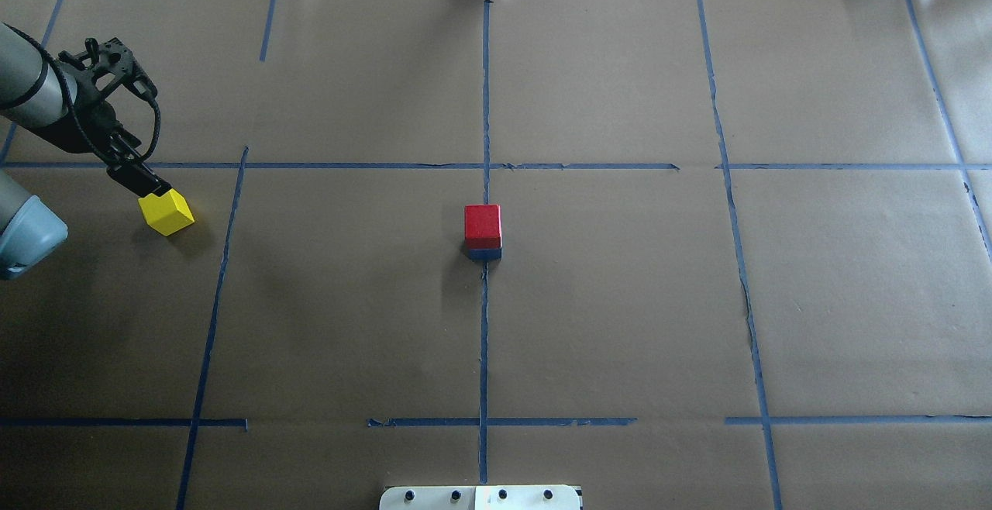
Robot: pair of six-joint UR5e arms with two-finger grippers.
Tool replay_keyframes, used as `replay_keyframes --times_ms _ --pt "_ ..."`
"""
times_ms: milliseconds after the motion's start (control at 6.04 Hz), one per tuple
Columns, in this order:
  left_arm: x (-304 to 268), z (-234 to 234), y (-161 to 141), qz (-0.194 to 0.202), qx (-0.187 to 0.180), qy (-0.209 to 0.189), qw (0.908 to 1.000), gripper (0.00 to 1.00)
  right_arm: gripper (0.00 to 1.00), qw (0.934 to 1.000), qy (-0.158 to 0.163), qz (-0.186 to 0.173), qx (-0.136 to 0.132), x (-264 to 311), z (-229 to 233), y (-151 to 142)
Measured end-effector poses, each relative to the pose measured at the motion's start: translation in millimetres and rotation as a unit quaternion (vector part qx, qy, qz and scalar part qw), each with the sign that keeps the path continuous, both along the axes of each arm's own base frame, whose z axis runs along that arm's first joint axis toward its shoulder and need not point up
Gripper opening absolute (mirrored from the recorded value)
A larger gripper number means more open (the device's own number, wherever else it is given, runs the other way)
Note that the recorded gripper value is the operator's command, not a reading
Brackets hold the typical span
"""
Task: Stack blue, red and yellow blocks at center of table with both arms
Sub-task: 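Lower the left gripper and grasp the yellow cube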
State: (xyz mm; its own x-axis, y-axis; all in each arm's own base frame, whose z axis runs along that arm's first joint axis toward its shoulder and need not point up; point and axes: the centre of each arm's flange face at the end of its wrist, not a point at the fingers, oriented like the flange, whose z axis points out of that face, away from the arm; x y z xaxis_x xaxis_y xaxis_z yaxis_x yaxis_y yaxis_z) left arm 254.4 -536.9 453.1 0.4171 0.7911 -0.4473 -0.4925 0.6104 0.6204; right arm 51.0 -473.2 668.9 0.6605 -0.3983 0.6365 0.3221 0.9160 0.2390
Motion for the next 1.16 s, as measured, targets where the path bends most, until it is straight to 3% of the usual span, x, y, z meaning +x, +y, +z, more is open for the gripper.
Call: replay_keyframes --times_ms 497,1159 --pt "5 31 8 0.025 0.015 -0.005 0.9996 0.98 1.00 1.0000 0.000 0.000 -0.002 0 2 2" --pt "46 59 19 0.002 0.013 0.008 0.9999 0.97 1.00 1.0000 0.000 -0.001 -0.003 0 4 3"
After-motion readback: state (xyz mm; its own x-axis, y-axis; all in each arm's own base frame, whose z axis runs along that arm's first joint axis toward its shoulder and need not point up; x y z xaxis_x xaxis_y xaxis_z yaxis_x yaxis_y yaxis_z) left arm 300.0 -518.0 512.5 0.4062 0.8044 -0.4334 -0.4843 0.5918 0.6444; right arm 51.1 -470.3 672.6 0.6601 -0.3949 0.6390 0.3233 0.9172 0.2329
